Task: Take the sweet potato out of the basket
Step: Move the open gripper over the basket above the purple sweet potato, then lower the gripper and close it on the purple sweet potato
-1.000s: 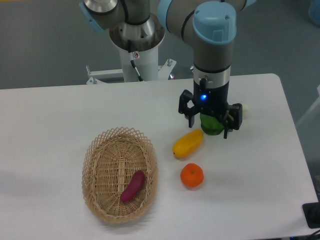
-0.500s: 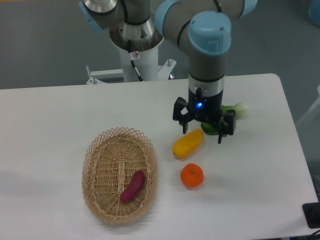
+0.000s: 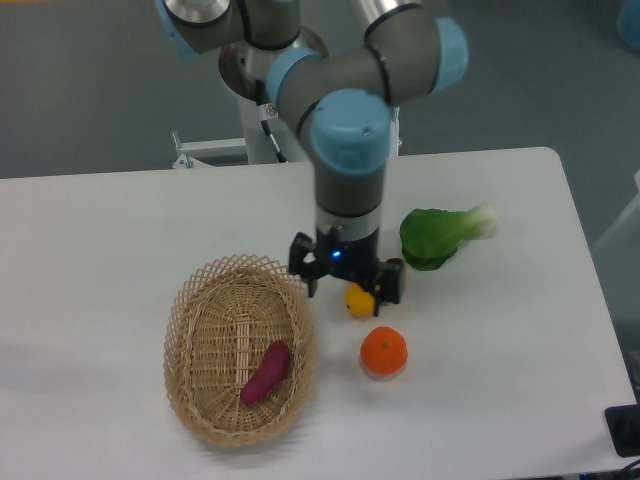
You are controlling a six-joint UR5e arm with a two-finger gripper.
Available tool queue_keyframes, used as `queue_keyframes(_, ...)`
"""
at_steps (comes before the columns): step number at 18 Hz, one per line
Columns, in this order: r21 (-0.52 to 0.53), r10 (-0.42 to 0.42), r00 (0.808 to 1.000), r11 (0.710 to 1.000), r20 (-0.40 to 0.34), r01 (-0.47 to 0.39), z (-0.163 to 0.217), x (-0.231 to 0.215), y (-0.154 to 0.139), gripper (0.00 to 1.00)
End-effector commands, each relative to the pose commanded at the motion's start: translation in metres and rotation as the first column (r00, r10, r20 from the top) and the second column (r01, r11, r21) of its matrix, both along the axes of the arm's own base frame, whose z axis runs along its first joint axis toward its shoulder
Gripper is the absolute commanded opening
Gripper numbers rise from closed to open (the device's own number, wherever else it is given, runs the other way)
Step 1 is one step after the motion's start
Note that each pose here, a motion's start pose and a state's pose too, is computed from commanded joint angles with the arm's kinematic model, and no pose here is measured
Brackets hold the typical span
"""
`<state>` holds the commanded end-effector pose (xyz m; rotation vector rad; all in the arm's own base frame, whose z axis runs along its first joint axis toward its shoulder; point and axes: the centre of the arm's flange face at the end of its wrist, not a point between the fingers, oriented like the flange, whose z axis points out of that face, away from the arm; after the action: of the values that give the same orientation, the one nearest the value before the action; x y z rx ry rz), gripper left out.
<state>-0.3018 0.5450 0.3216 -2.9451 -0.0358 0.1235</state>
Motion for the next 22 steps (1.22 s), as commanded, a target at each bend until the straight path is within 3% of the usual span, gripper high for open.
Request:
queue_keyframes(5, -0.061, -0.058, 0.998, 0.996, 0.033, 0.060, -0.047, 0.026, 0.030, 1.00)
queue_keyframes(10, -0.051, -0.104, 0.994, 0.993, 0.024, 0.105, -0.077, 0.045, 0.054, 1.00)
queue_keyframes(22, -0.073, -0.102, 0.995, 0.992, 0.013, 0.102, -0.109, 0.039, 0.061, 1.00)
